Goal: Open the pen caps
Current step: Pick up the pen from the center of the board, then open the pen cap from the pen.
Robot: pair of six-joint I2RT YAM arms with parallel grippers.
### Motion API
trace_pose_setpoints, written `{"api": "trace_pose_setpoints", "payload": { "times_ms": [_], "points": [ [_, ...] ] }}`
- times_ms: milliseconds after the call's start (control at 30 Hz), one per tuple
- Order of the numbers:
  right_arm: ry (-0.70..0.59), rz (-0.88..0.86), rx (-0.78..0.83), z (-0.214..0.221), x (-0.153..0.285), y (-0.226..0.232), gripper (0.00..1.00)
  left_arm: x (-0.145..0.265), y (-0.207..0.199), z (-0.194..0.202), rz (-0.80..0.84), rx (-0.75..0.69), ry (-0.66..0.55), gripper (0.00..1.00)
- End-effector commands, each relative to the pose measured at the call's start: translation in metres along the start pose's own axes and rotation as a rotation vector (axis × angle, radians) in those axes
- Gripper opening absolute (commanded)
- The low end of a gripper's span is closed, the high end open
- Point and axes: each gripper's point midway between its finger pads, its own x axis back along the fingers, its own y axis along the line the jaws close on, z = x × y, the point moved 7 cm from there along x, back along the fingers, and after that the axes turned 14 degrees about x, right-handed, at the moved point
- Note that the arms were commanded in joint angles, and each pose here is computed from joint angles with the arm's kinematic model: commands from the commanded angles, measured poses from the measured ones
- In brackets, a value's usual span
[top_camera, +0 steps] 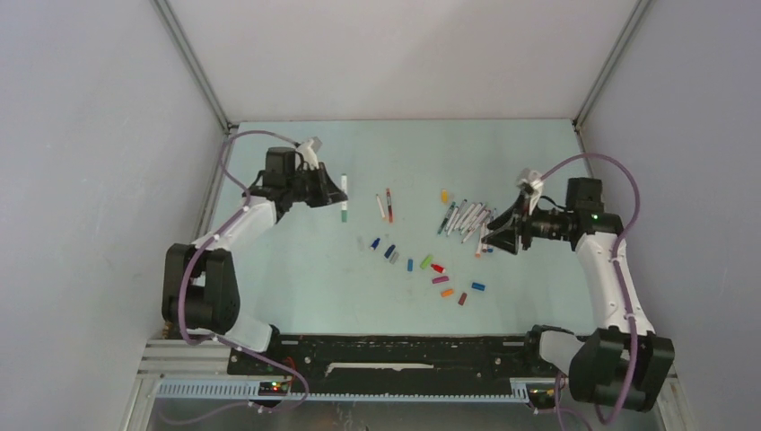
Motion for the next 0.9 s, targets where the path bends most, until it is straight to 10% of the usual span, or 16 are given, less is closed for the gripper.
{"api": "trace_pose_setpoints", "payload": {
  "times_ms": [0,433,867],
  "points": [
    [-0.005,-0.169,0.407,-0.016,-0.02,0.033,0.55,0.01,-0.071,0.029,0.416,-0.036,0.02,0.0],
    [-0.102,-0.016,-0.346,-0.098,-0.07,0.021,0.66,-0.002,-0.2,0.113,0.728,-0.182,0.005,0.0],
    [-0.074,-0.007,-0.441,-0.084,-0.08,0.022,0.59,-0.013,-0.234,0.132,0.785,-0.186,0.038,0.0]
  ]
}}
